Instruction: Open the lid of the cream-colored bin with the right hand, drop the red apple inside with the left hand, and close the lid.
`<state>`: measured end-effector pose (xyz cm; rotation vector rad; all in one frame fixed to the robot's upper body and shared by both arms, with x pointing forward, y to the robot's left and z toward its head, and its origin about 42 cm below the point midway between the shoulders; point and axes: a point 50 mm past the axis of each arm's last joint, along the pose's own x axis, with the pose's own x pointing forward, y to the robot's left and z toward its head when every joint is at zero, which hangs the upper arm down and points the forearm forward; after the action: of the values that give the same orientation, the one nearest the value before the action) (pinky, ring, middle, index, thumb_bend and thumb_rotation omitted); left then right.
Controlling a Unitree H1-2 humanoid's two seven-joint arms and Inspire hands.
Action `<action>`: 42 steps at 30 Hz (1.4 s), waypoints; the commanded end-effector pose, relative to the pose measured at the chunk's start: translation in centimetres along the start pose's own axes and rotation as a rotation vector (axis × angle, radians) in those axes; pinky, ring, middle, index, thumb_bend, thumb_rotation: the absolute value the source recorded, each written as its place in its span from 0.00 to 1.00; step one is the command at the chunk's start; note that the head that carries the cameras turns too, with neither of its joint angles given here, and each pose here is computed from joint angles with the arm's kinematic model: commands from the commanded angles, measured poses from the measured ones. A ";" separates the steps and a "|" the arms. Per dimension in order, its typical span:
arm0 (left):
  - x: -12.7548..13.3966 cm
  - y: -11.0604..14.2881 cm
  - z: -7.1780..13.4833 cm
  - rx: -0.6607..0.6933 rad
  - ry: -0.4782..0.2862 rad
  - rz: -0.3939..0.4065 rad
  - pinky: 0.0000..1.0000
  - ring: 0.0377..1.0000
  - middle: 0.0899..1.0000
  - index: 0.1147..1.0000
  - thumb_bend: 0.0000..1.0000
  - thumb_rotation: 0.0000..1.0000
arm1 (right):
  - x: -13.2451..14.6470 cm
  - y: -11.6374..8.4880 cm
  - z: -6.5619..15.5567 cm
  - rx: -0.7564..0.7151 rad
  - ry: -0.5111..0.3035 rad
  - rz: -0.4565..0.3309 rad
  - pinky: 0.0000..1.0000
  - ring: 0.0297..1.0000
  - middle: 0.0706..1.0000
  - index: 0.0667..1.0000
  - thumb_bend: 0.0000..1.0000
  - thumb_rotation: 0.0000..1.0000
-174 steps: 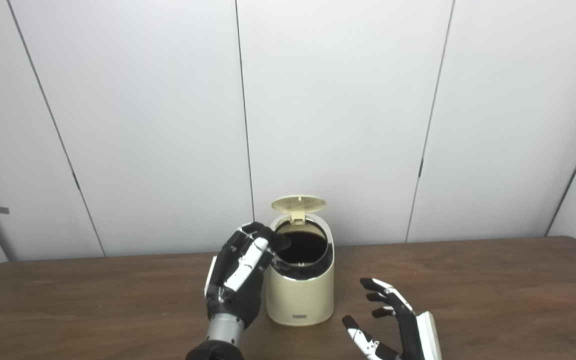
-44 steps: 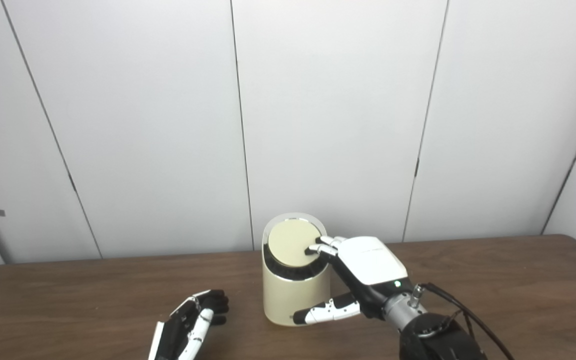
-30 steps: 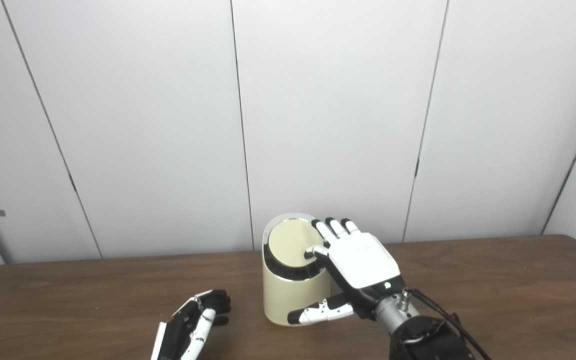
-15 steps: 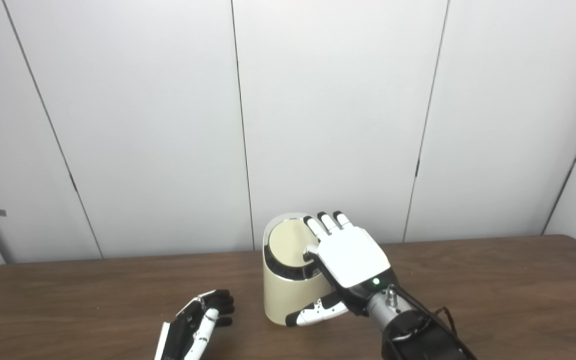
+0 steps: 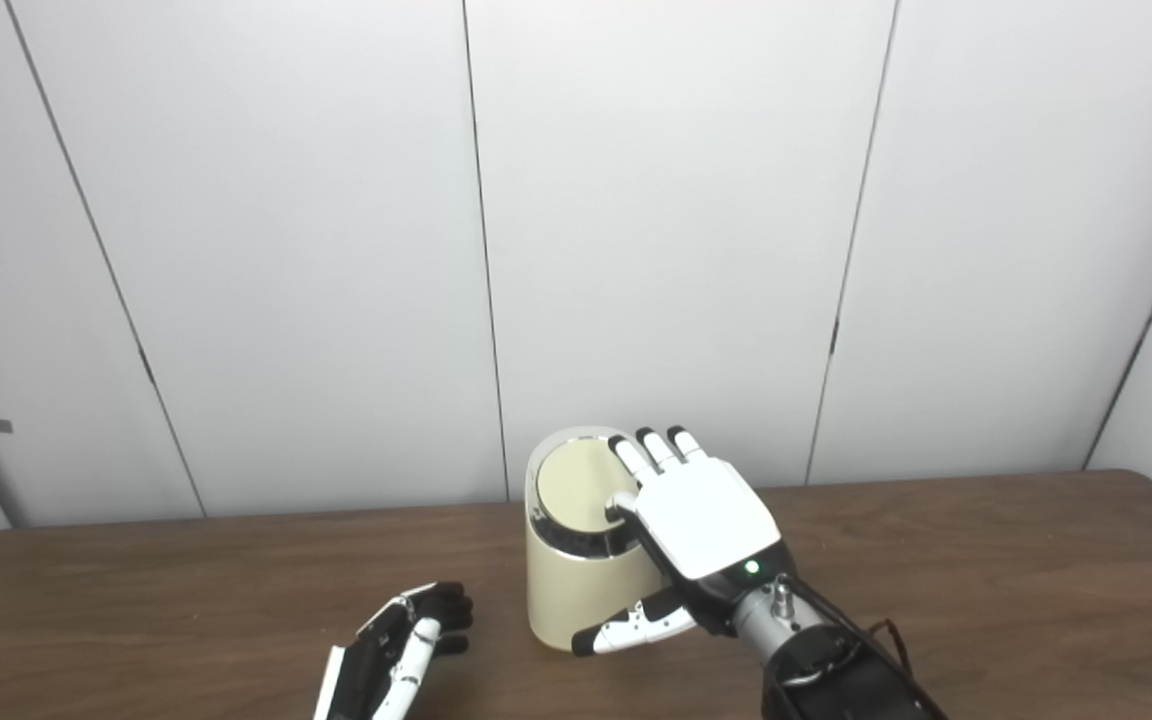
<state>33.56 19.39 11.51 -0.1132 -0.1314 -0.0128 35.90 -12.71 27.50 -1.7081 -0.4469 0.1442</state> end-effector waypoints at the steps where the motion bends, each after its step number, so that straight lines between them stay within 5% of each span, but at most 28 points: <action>1: 0.0 -0.5 0.7 -0.011 -0.029 -0.010 0.66 0.68 0.64 0.61 0.38 0.53 | -0.1 2.3 -0.1 0.011 -0.019 0.096 1.00 1.00 1.00 0.72 0.92 0.89; 18: -0.2 -0.2 0.9 -0.004 -0.028 -0.009 0.66 0.68 0.64 0.61 0.40 0.54 | -0.3 3.7 -0.4 0.114 0.001 0.121 1.00 1.00 1.00 0.70 0.90 0.88; 32: -0.1 0.0 0.6 -0.003 -0.021 -0.010 0.65 0.67 0.64 0.62 0.39 0.53 | -0.6 -0.3 -3.0 0.260 0.048 -0.130 1.00 1.00 0.96 0.73 0.83 0.94; 42: -0.1 0.2 0.5 0.001 -0.014 -0.012 0.63 0.66 0.65 0.62 0.39 0.53 | -1.9 -1.1 -3.8 0.326 0.061 -0.215 1.00 1.00 0.97 0.87 0.78 0.93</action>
<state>33.06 19.61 11.50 -0.1105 -0.1224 -0.0144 35.44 -16.82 26.93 -1.3559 -0.4329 0.0679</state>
